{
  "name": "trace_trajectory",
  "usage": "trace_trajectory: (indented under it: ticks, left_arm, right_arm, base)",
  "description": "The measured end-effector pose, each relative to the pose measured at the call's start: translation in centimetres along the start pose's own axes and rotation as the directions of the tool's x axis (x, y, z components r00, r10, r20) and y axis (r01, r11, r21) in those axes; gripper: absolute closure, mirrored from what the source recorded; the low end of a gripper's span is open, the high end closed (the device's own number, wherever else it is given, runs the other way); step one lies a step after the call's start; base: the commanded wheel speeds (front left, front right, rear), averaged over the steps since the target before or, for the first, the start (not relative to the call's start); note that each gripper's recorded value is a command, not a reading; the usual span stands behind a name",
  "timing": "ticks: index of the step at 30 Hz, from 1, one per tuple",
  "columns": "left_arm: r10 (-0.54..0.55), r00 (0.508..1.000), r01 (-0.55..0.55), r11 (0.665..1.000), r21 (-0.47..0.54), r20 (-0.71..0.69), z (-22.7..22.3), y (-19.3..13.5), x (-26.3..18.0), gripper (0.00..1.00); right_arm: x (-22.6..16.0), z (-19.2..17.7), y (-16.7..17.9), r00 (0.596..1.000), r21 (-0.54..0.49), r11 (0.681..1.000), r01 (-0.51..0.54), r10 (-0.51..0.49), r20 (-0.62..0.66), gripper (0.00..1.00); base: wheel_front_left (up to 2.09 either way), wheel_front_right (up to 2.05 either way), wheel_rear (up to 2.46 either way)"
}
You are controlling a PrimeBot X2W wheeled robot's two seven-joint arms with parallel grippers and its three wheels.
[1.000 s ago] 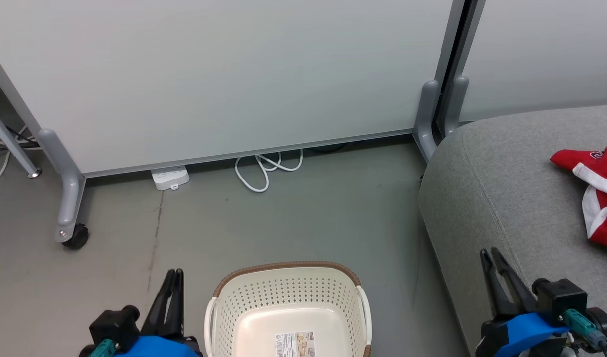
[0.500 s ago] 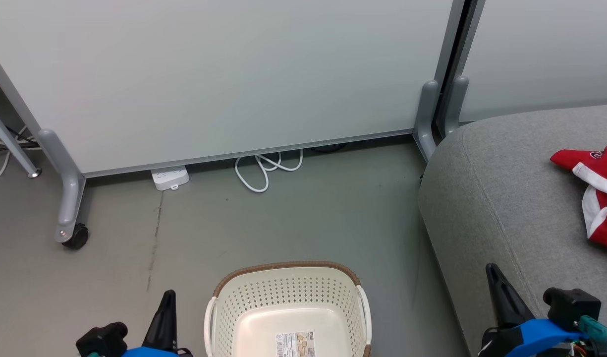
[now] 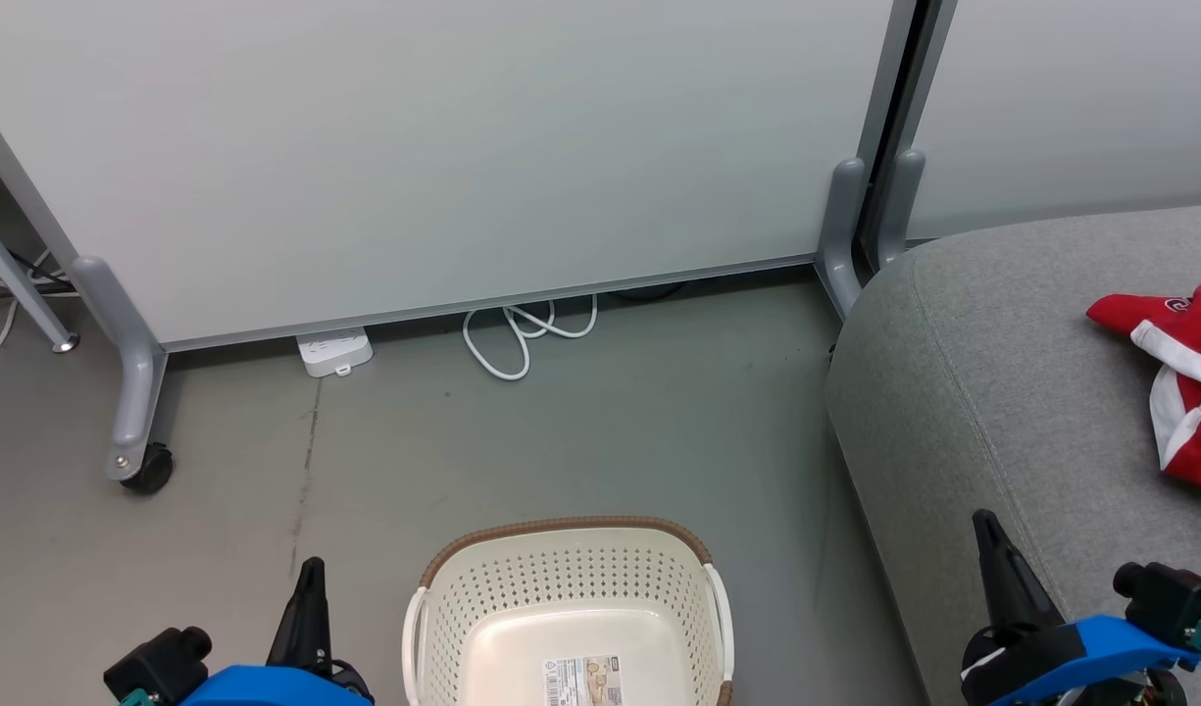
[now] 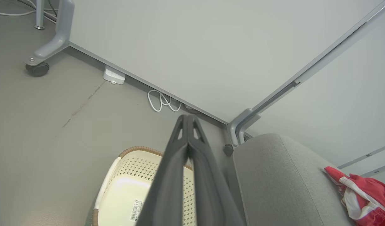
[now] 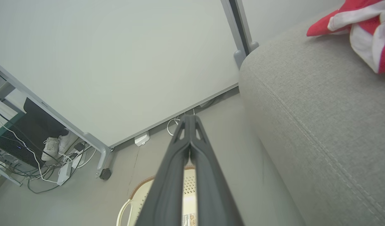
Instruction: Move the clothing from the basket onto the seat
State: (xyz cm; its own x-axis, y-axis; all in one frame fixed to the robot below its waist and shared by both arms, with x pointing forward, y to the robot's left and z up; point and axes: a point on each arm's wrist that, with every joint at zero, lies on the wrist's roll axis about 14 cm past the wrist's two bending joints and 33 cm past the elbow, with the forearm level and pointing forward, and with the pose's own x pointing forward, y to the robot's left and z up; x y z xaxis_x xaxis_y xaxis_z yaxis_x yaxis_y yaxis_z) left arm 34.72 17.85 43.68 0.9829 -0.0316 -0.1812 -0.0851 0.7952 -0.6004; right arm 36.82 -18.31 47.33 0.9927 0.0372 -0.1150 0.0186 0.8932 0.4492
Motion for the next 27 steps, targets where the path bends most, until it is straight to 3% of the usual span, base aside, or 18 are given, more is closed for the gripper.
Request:
trace_trajectory:
  ticks: [12,27]
  left_arm:
    - [0.008,1.000,-0.004,0.987,-0.159,0.024,1.3,-0.2,0.6,1.00]
    - [0.007,0.999,0.008,0.945,-0.327,0.044,2.5,-0.5,1.2,1.00]
  right_arm:
    - [0.2,0.3,-0.2,1.000,0.189,0.982,0.008,-0.010,0.007,1.00]
    - [0.5,1.0,-0.2,1.000,0.390,0.921,0.002,-0.012,0.024,1.00]
  base:
    - [0.00,0.00,0.00]
    - [0.00,0.00,0.00]
